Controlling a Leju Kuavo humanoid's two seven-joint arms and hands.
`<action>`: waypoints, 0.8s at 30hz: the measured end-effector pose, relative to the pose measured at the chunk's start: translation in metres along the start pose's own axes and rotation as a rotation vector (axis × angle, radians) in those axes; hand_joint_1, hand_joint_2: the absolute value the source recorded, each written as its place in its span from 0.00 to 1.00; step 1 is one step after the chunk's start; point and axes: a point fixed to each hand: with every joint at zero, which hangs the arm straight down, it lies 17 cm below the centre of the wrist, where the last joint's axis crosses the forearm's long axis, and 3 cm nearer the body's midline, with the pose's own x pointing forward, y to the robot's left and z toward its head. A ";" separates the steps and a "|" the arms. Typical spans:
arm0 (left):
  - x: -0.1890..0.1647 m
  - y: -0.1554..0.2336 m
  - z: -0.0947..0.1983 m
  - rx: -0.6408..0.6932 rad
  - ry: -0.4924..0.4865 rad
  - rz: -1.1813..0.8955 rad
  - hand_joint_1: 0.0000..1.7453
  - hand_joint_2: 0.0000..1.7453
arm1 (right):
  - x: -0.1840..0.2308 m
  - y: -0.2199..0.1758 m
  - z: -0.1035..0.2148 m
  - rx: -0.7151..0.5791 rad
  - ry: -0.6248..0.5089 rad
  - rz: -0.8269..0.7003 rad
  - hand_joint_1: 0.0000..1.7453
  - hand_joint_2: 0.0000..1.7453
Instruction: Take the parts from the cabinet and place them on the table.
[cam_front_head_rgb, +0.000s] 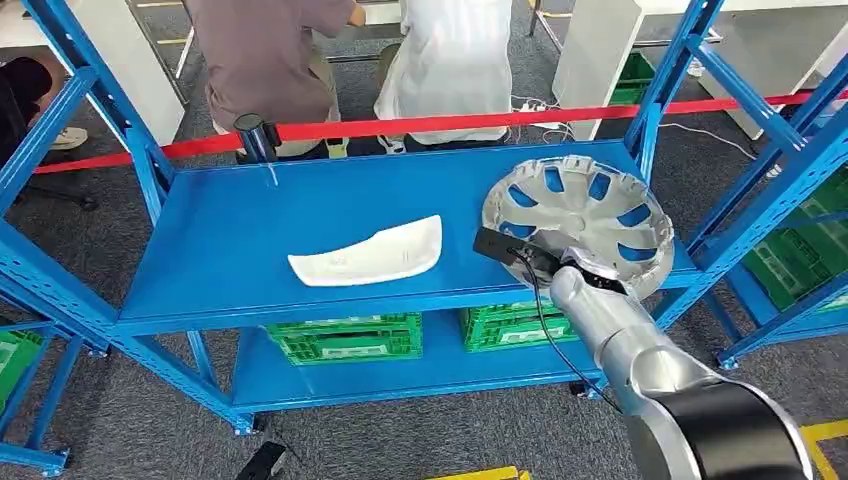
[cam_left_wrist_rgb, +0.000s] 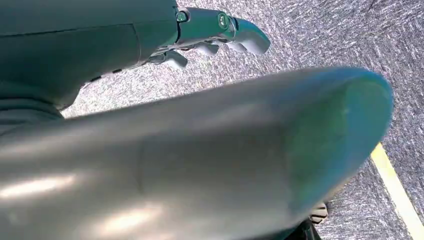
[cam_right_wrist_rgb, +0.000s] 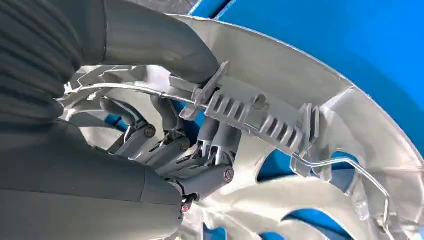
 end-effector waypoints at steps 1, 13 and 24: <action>0.000 0.000 0.000 0.000 0.000 0.000 0.00 0.00 | 0.002 -0.005 -0.001 -0.015 -0.010 -0.008 1.00 1.00; 0.000 -0.001 0.000 -0.003 -0.008 -0.011 0.00 0.00 | 0.058 -0.099 0.004 -0.277 -0.199 -0.078 1.00 1.00; -0.001 0.001 0.000 0.001 -0.008 -0.006 0.00 0.00 | 0.136 -0.185 0.046 -0.501 -0.394 -0.100 1.00 1.00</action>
